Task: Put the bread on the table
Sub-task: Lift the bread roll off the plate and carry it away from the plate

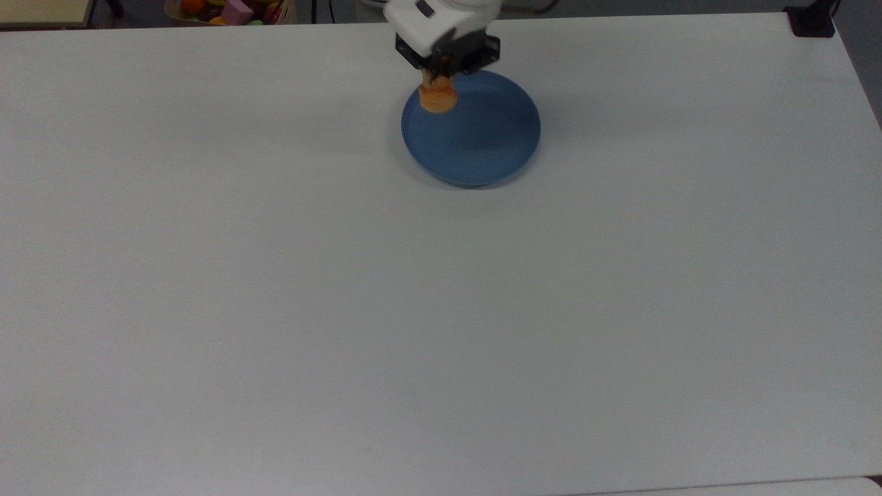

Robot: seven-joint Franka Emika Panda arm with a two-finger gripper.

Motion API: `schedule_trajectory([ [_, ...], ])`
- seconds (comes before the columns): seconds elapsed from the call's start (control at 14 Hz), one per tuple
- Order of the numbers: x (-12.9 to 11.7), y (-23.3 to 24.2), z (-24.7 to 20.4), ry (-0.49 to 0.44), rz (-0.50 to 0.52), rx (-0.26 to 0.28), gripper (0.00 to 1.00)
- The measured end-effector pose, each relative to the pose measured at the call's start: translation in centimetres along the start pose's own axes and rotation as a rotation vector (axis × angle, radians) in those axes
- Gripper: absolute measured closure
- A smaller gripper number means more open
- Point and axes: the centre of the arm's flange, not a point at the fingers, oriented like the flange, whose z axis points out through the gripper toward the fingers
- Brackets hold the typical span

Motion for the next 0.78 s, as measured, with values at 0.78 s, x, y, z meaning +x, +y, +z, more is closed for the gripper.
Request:
schedule_trajectory([
  [0.78,0.0,18.8,-8.6,0.090,0.065,0.064,0.89],
])
